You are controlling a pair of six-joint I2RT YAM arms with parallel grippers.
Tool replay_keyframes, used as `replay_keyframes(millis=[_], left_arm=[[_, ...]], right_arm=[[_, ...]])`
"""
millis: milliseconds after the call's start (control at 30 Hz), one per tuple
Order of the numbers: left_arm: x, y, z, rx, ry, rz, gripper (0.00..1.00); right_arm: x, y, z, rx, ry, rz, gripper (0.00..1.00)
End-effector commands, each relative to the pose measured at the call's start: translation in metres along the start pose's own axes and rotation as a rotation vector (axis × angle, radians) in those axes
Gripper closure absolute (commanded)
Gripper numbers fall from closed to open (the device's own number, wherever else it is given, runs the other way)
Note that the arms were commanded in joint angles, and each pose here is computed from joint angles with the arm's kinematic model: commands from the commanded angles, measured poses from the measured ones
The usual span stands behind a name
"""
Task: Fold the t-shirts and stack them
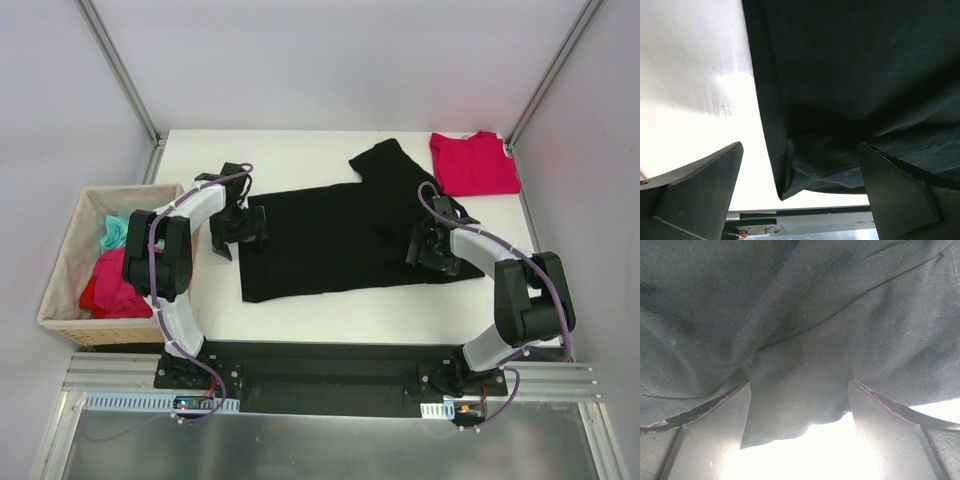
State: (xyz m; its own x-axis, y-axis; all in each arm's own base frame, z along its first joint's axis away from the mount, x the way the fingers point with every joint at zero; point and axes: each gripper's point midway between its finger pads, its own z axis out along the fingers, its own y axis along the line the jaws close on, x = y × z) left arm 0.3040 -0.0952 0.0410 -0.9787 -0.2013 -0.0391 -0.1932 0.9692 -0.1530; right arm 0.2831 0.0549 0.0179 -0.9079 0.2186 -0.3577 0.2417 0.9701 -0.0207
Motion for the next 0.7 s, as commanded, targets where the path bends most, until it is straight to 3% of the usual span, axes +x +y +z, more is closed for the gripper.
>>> replay_keyframes(millis=[0,133,333,400,600,667], left_arm=[[0.004,-0.006,-0.007,0.039,0.011,-0.027,0.01],[0.002,-0.006,-0.007,0.112,0.025,-0.074,0.01],[-0.003,0.005,-0.011,0.083,-0.007,-0.079,0.02],[-0.003,0.008,-0.010,0.067,-0.010,-0.075,0.21],[-0.003,0.011,-0.009,0.048,-0.012,-0.075,0.62],[-0.003,0.011,-0.009,0.049,-0.012,-0.075,0.70]], right_arm=[[-0.001,0.000,0.001,-0.005,-0.012,0.020,0.18],[0.000,0.000,0.002,-0.007,-0.008,0.019,0.18],[0.000,0.001,0.002,-0.014,-0.012,0.016,0.18],[-0.001,0.002,0.001,-0.017,-0.014,0.016,0.18],[-0.001,0.002,0.001,-0.015,-0.013,0.016,0.18],[-0.001,0.002,0.002,-0.014,-0.010,0.015,0.18]])
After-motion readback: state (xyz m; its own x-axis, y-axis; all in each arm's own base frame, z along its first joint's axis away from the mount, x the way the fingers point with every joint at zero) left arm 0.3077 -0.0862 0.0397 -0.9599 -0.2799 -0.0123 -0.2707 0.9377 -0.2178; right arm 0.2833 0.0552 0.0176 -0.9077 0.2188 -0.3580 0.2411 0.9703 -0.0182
